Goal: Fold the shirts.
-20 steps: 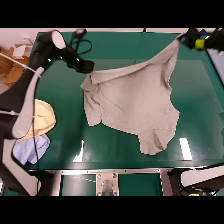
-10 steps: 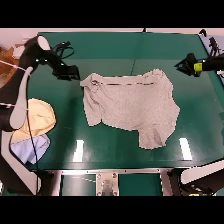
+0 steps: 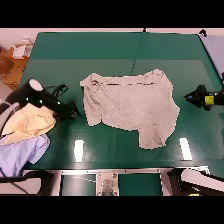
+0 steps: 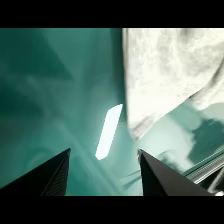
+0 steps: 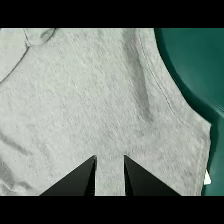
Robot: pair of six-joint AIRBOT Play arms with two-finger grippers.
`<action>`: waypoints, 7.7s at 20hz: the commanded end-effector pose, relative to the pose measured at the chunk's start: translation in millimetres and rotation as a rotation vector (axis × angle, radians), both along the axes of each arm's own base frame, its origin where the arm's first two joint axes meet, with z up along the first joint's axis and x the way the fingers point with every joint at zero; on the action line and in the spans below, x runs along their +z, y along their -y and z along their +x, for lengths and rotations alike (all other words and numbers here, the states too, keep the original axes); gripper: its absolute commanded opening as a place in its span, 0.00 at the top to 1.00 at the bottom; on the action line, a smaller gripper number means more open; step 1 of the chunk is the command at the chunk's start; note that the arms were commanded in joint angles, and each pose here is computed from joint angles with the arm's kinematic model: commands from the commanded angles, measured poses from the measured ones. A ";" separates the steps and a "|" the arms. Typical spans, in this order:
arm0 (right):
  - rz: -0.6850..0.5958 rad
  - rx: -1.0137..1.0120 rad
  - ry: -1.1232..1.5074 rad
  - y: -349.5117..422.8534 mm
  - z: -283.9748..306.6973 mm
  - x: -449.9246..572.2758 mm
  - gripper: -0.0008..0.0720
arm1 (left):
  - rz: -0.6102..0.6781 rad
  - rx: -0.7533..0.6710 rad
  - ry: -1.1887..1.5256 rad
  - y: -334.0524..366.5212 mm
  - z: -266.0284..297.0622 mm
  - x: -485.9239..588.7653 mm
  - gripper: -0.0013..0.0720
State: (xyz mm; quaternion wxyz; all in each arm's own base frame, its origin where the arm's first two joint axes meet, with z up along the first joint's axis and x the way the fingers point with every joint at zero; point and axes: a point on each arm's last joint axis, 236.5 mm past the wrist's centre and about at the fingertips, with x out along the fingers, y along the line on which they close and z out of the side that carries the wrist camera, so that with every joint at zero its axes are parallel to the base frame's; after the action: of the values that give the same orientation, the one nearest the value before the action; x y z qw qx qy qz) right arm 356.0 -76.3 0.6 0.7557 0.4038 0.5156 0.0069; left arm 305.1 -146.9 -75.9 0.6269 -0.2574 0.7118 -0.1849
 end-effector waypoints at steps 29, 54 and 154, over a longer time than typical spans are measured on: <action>0.132 -0.156 -0.271 -25.7 -104.8 -133.1 0.57 | -0.058 0.169 0.135 -34.7 13.0 -14.4 0.96; -0.768 0.036 1.394 -120.6 -130.3 561.0 0.97 | 0.099 0.113 1.868 -30.8 -104.6 650.9 0.96; 0.122 -0.144 -0.296 -56.8 -140.7 -125.6 0.54 | 0.017 0.549 0.244 2.2 -4.8 -33.1 0.96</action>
State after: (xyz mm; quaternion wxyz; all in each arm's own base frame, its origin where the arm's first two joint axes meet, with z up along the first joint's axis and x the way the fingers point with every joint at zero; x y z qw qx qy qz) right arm 219.1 -33.9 -121.0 0.6480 0.4974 0.5693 -0.0921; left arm 298.6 -150.0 -108.8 0.7315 -0.4161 0.5394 -0.0299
